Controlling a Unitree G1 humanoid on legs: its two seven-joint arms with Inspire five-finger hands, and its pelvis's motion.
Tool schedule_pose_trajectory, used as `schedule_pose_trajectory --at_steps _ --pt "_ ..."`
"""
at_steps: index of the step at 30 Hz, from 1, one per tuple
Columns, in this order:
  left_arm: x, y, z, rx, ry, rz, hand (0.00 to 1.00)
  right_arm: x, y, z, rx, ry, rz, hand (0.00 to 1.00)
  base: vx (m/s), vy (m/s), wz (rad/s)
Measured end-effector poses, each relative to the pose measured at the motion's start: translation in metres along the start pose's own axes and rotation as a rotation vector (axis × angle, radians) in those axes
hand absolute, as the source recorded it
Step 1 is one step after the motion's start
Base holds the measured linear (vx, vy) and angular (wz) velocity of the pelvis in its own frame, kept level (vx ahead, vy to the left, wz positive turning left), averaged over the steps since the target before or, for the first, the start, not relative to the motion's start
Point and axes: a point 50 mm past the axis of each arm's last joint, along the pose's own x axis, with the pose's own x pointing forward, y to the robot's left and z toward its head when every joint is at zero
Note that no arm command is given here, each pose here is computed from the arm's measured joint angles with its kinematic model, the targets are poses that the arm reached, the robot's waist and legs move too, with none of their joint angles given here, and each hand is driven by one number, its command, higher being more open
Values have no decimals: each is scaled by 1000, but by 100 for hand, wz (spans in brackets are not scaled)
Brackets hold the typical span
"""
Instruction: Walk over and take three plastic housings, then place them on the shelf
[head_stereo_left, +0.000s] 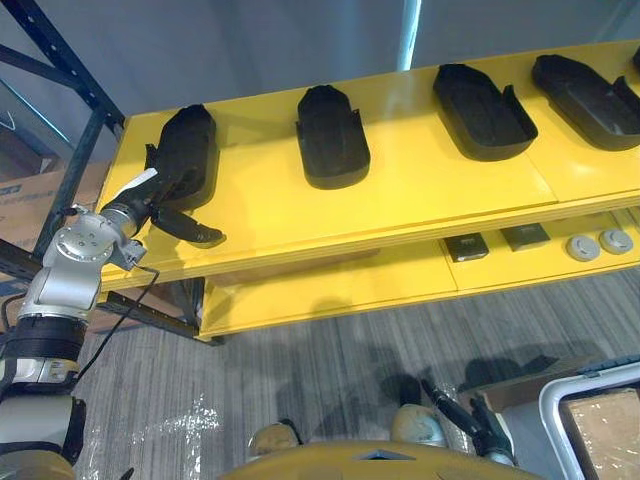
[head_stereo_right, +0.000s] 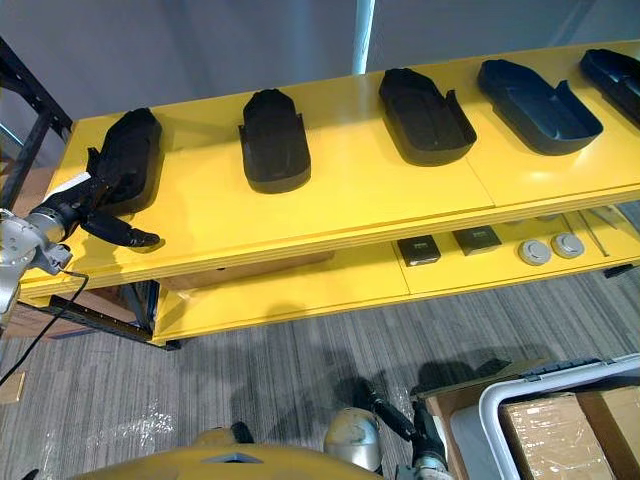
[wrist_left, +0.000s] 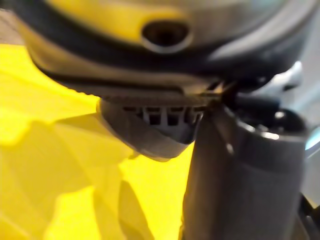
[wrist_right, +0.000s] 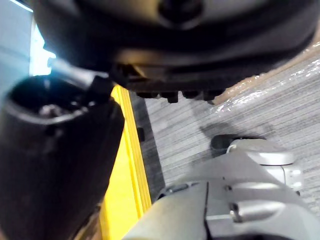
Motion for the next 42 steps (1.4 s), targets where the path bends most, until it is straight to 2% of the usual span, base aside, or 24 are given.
schedule_pose_trajectory --at_steps 28,42 --pt "-5 1 21 48 -61 -103 100 1 -3 2 11 -5 -13 100 0 0 0" --pt "-8 5 21 77 -47 -129 100 2 -2 3 12 -8 -12 100 0 0 0"
